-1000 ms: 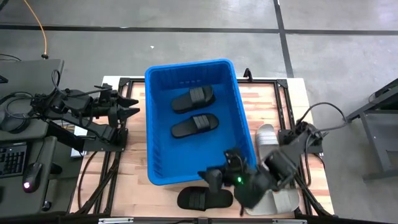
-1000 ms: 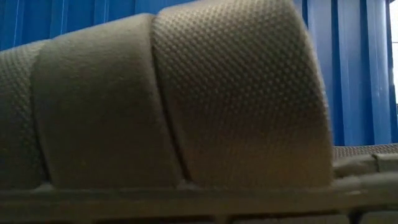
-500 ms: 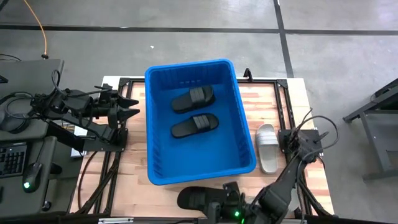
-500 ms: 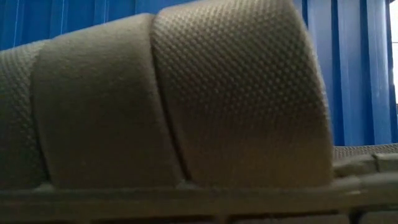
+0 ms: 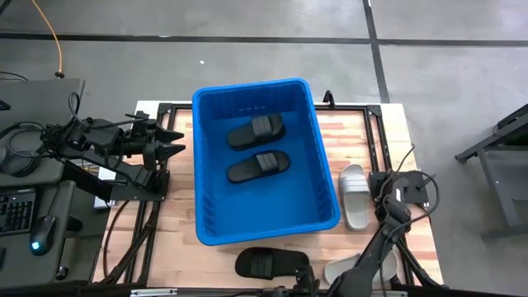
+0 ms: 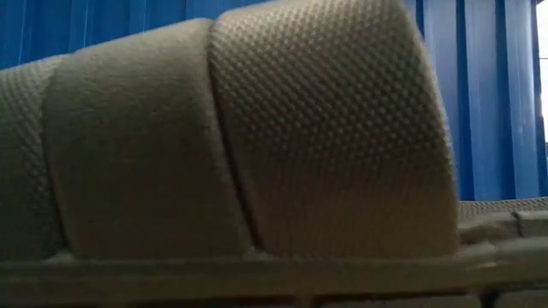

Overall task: Pick and place slides into bin
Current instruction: Put the black slide into the blue container

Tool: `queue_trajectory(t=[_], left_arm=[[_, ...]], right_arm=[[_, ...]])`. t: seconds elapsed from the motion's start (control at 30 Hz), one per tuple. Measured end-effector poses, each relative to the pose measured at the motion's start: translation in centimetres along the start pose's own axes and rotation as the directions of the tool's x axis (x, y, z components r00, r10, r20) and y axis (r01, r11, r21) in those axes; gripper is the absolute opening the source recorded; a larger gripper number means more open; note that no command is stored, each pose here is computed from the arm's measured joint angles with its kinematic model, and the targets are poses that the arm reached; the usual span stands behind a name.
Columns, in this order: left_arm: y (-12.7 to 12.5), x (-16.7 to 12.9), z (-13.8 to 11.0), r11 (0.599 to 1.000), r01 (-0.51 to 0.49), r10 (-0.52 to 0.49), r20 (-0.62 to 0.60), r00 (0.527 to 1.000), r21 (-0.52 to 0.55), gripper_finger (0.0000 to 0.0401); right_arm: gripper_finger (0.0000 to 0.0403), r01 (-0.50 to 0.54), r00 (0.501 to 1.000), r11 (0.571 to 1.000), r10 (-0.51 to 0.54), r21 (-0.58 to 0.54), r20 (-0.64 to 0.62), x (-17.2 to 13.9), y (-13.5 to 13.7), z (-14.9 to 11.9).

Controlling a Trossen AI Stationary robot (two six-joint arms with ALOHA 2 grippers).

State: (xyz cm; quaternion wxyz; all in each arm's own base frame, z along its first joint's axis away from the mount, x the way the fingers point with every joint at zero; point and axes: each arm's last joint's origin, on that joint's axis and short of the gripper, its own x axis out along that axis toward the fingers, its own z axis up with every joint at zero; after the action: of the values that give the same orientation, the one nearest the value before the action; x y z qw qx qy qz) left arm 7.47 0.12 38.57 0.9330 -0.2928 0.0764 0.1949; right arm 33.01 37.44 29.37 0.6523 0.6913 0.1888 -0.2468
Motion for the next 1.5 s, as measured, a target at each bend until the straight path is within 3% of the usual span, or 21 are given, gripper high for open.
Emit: queue_trajectory(t=[0.27, 0.47, 0.57, 0.77, 1.27, 1.5], left_arm=[[0.0, 0.0, 0.0, 1.000, 0.002, -0.002, -0.002, 1.000, 0.000, 0.0310], [0.0, 0.0, 0.0, 1.000, 0.003, -0.003, -0.003, 1.000, -0.003, 0.0310], [0.0, 0.0, 0.0, 1.000, 0.004, -0.004, -0.002, 1.000, -0.003, 0.0310], [-0.2, 0.0, 0.2, 0.999, 0.039, -0.039, 0.006, 0.999, -0.022, 0.0310], [-0.4, 0.0, 0.4, 0.997, 0.065, -0.065, 0.016, 0.998, -0.036, 0.0310], [-0.5, 0.1, 0.3, 0.997, 0.062, -0.062, 0.014, 0.998, -0.034, 0.0310]], right_arm=[[0.0241, 0.172, 0.983, 0.984, -0.168, -0.051, 0.067, 3.7, -3.0, 0.3], [0.0241, 0.212, 0.970, 0.972, -0.197, -0.104, 0.139, 6.2, -3.4, 1.5], [0.0240, 0.296, 0.945, 0.943, -0.266, -0.154, 0.190, 7.4, -4.1, 2.5], [0.0240, 0.388, 0.910, 0.916, -0.361, -0.107, 0.205, 9.1, -5.5, 2.9], [0.0238, 0.321, 0.922, 0.938, -0.278, -0.130, 0.270, 11.8, -7.0, 2.7], [0.0224, 0.290, 0.939, 0.945, -0.251, -0.152, 0.235, 14.0, -8.1, 3.2]])
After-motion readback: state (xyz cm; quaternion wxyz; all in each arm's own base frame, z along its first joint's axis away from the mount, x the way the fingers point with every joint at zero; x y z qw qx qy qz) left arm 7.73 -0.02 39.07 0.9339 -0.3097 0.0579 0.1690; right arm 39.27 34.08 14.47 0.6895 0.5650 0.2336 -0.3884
